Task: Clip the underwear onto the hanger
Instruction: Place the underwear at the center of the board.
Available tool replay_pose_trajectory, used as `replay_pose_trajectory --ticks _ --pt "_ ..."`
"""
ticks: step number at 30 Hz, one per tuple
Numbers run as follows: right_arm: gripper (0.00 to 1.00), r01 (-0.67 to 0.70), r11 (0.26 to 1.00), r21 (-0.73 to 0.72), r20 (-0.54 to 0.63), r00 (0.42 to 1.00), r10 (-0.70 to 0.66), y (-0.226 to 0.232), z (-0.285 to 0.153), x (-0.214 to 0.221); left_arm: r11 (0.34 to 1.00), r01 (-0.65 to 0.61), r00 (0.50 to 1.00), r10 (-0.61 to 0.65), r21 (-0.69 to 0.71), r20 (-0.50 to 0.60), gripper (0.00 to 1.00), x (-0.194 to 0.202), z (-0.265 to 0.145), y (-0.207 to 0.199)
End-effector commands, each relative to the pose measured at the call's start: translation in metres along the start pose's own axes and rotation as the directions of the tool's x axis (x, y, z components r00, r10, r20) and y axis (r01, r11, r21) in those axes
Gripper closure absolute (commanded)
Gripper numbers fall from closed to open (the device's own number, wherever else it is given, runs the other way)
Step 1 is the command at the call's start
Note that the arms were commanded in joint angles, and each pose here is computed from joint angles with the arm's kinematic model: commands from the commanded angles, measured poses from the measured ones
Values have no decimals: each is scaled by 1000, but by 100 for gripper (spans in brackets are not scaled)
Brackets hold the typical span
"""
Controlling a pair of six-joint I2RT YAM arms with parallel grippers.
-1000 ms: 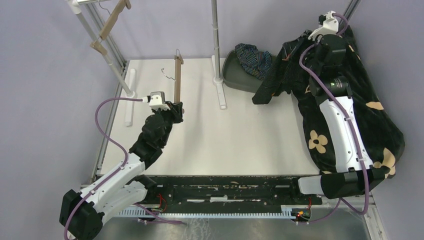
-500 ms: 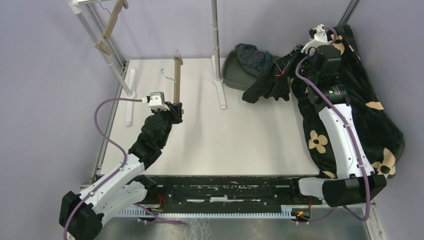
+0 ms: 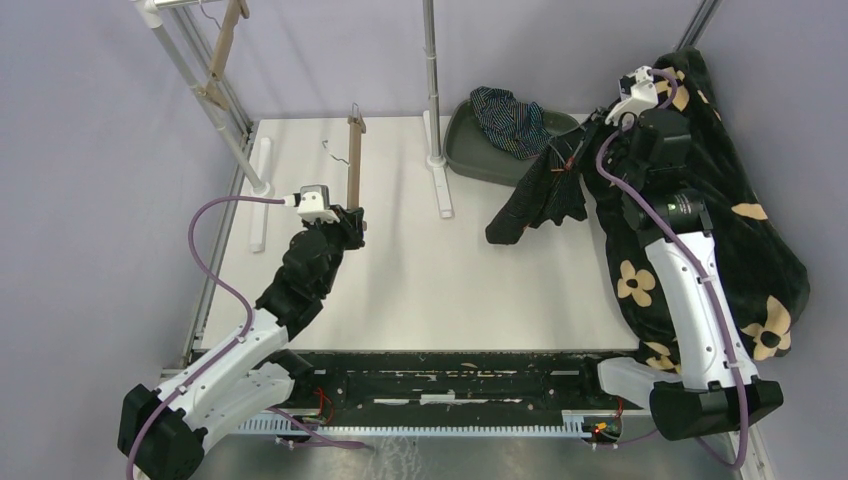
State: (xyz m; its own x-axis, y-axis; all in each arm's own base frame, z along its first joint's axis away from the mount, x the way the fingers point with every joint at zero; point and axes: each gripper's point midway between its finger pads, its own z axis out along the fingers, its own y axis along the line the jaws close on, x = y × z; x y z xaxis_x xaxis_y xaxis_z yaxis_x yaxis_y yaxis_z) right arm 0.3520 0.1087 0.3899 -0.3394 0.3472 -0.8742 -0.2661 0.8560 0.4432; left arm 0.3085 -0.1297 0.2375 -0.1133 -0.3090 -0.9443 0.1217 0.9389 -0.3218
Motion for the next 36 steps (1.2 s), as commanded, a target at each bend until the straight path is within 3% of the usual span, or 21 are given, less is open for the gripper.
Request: replay_pose_trajectory --ticks 1,14,20,29,36 --pt "99 17 1000 4 -2 1000 -17 -2 2 3 998 66 993 -67 22 98 97 -36 -1 -11" --pt "100 181 973 141 70 979 -192 -15 17 -54 998 55 994 -55 3 91 97 -33 3 -9" --pt "100 169 981 90 37 984 -173 0 10 -35 998 58 993 -58 2 99 97 -35 1 -8" --pt "100 19 1000 22 -7 1000 -18 10 33 5 999 54 994 -53 -6 95 97 -33 0 -6" --pt "99 -188 980 -61 98 976 194 25 73 -15 999 51 994 -50 -8 94 97 -33 1 -6"
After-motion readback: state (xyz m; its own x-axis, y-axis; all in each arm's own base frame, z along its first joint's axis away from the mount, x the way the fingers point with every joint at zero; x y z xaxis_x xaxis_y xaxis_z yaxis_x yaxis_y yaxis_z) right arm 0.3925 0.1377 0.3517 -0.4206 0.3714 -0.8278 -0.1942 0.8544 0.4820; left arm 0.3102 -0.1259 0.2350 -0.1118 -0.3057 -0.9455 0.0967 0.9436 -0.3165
